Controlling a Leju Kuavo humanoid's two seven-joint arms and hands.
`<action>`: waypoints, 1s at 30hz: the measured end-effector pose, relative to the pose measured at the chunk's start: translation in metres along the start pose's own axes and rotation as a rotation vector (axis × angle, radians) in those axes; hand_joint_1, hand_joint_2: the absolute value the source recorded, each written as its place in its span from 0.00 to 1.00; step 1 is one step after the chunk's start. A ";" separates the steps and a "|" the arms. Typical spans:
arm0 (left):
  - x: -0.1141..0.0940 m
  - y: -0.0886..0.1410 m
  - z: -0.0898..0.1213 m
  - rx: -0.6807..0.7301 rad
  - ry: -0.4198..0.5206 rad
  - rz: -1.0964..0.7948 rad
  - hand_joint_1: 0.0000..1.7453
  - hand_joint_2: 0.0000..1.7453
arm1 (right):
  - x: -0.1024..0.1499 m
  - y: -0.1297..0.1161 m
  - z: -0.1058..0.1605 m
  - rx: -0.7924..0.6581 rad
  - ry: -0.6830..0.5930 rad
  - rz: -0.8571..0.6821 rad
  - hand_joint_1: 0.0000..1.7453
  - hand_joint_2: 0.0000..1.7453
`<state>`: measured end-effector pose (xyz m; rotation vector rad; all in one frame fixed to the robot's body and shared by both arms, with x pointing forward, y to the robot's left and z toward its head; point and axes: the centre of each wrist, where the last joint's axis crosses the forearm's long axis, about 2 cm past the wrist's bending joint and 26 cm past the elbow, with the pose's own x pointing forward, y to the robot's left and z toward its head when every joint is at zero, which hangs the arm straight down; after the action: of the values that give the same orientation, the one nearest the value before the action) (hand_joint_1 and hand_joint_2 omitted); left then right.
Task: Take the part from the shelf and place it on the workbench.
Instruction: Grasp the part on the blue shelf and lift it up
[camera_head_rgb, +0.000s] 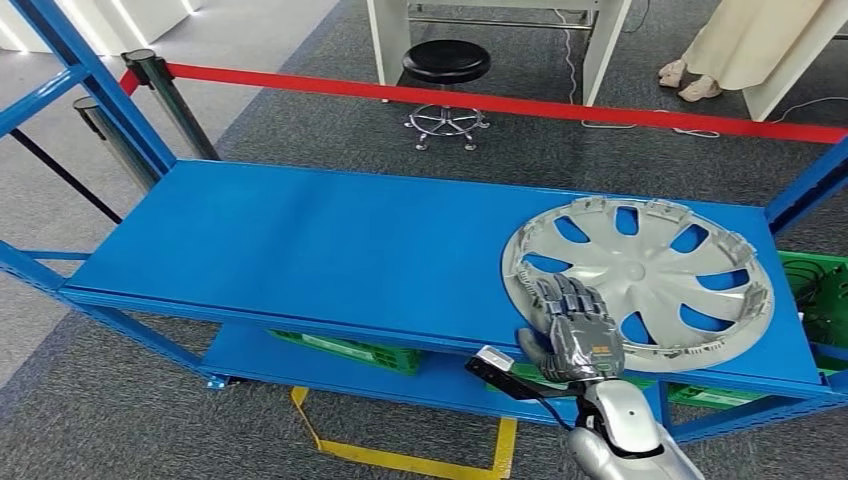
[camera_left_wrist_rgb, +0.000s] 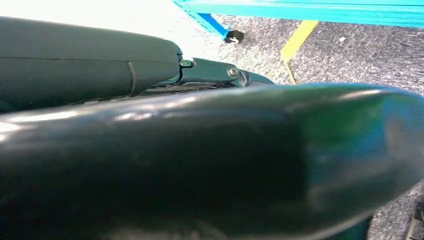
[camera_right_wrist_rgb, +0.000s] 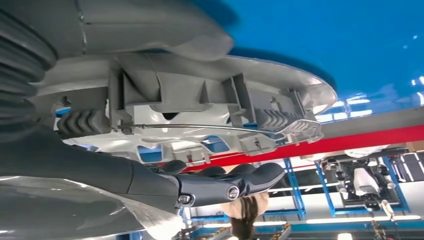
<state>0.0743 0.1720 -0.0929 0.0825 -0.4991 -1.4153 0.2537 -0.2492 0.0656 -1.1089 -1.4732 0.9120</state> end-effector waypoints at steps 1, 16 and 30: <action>0.000 0.000 0.000 0.000 0.001 0.001 0.00 0.00 | 0.000 0.000 0.001 0.001 0.002 -0.001 0.00 1.00; 0.001 0.000 0.000 0.001 0.001 0.001 0.00 0.00 | 0.003 -0.002 0.006 -0.010 0.010 -0.023 0.00 1.00; 0.001 0.000 0.000 0.008 0.004 0.006 0.00 0.00 | 0.009 -0.011 0.002 -0.052 0.003 -0.041 0.00 1.00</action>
<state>0.0748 0.1713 -0.0926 0.0905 -0.5013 -1.4068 0.2490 -0.2432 0.0780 -1.1134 -1.5193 0.8481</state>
